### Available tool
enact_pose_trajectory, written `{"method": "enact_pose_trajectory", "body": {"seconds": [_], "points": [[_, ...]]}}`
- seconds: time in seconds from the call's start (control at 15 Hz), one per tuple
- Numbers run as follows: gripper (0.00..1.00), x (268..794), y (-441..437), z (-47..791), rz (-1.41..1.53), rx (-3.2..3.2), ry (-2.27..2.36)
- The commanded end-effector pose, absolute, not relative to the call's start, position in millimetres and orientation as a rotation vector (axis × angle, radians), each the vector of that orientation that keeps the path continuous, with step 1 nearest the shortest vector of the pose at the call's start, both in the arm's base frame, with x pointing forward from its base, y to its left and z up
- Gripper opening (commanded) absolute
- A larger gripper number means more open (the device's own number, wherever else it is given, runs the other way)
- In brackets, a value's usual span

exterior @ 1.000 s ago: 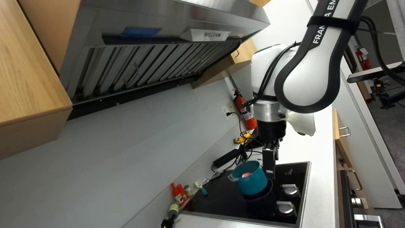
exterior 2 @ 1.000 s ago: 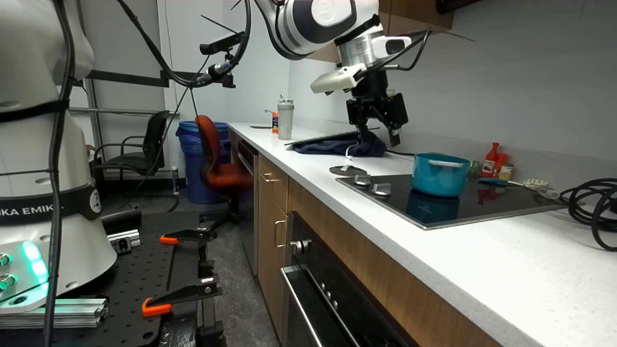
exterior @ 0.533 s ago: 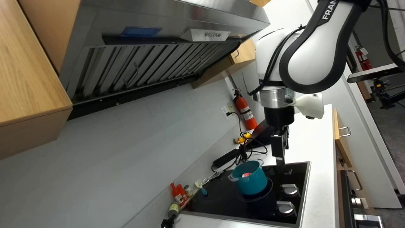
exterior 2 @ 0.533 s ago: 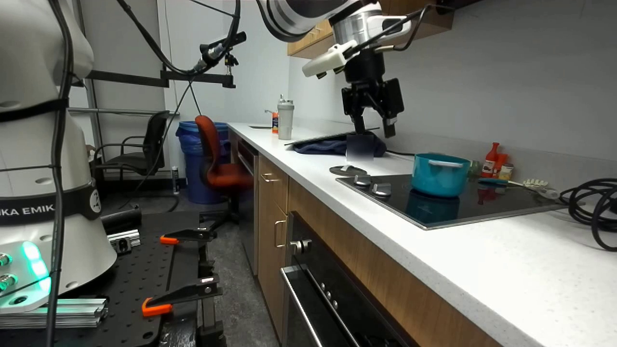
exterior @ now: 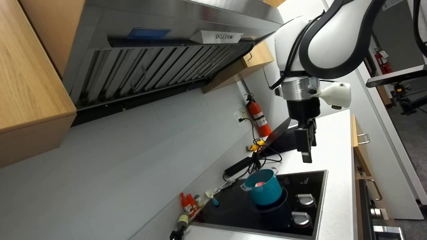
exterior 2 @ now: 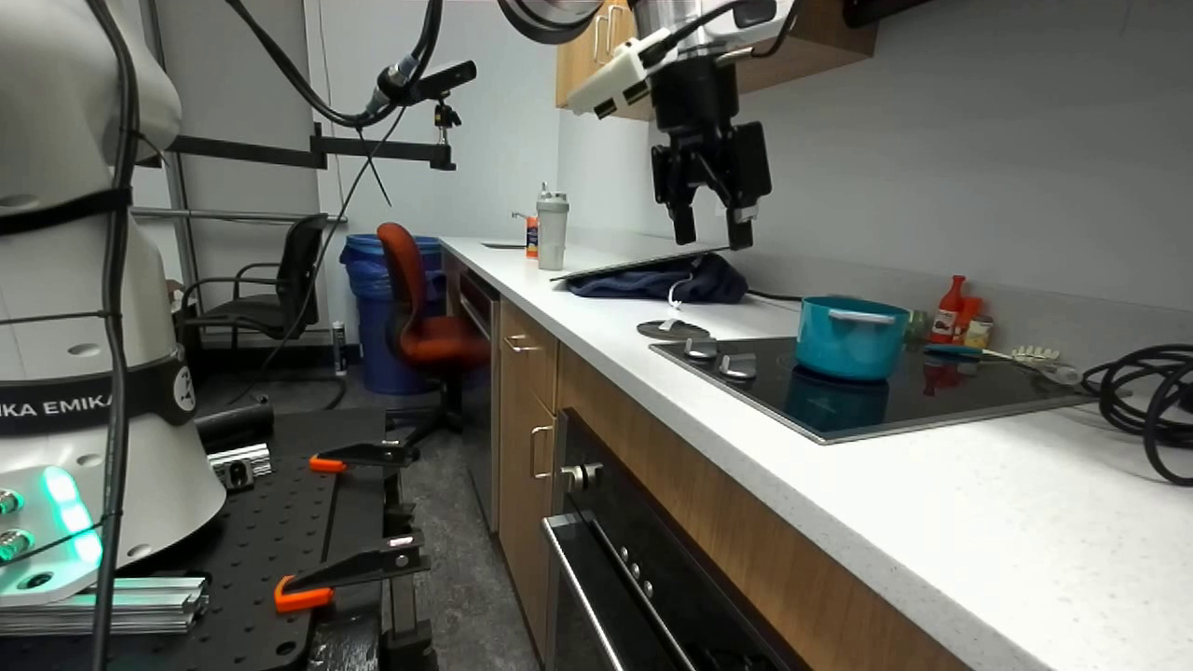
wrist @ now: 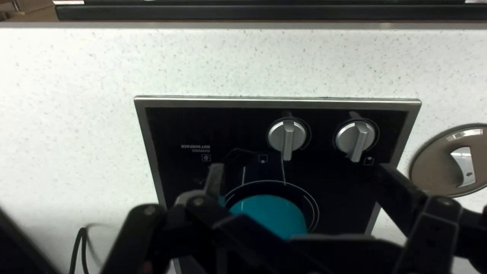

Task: Take the lid from the blue pot and put it at the left of the stove

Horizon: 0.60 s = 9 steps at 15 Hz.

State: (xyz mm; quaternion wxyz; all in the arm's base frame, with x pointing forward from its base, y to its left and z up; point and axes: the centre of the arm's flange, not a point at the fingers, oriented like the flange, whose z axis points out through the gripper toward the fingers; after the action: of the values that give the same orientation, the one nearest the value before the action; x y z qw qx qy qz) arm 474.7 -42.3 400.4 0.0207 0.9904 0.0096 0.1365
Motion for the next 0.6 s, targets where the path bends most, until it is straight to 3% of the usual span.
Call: {"method": "enact_pose_trajectory", "body": {"seconds": [0.0, 0.53], "points": [[1.00, 451, -47, 417, 0.396, 3.071, -0.021], [1.00, 431, -52, 436, 0.389, 3.081, -0.025]]}}
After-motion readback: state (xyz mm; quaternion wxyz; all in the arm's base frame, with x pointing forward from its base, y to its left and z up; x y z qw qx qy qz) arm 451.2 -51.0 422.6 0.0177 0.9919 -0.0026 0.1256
